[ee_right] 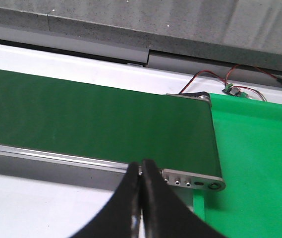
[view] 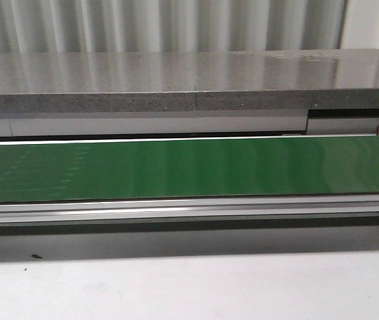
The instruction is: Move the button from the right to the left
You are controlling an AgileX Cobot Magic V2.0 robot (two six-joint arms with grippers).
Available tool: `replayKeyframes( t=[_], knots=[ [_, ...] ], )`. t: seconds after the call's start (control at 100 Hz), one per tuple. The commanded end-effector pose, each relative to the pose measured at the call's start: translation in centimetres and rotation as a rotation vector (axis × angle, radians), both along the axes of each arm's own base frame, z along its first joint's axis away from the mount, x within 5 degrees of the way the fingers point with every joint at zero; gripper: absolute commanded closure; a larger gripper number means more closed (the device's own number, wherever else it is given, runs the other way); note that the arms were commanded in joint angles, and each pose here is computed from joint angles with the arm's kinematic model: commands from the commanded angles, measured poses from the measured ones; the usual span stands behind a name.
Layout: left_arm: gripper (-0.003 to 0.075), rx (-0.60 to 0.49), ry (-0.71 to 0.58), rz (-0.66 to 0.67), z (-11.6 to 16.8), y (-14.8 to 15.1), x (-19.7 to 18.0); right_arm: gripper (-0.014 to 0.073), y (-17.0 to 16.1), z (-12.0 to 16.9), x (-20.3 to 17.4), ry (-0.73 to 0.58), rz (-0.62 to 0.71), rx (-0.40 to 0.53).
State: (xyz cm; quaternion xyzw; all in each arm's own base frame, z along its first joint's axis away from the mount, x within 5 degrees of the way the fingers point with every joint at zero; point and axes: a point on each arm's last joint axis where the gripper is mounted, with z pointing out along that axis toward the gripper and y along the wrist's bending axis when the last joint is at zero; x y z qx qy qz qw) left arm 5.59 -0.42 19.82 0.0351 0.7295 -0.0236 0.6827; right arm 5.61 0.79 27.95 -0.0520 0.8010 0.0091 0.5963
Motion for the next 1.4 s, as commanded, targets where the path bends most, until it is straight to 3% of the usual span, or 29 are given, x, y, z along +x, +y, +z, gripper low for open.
replayKeyframes(
  t=[0.0, 0.42, 0.6, 0.68, 0.88, 1.04, 1.39],
  knots=[
    [0.0741, -0.020, -0.062, -0.006, -0.5, -0.1, 0.0, 0.0664, -0.1, 1.4, 0.2, -0.090, -0.010, -0.008],
    [0.0741, -0.020, -0.062, -0.006, -0.5, -0.1, 0.0, 0.0664, -0.2, 1.4, 0.2, -0.095, -0.013, -0.013],
    [0.0741, -0.020, -0.062, -0.006, -0.5, -0.1, 0.0, 0.0664, -0.6, 1.2, 1.0, -0.260, -0.060, -0.011],
    [0.0741, -0.020, -0.062, -0.006, -0.5, -0.1, 0.0, 0.0664, -0.9, 0.4, 1.4, -0.344, -0.093, 0.017],
    [0.0741, -0.020, -0.062, -0.006, -0.5, -0.1, 0.0, 0.0664, -1.0, -3.3, 1.3, -0.331, -0.114, 0.074],
    [0.0741, -0.020, -0.062, -0.006, -0.5, -0.1, 0.0, 0.0664, -0.9, -6.4, 0.4, -0.410, -0.108, 0.087],
    [0.0741, -0.020, -0.062, -0.006, -0.5, -0.1, 0.0, 0.0664, -0.9, -6.8, -0.2, -0.388, -0.112, 0.077]
  ],
)
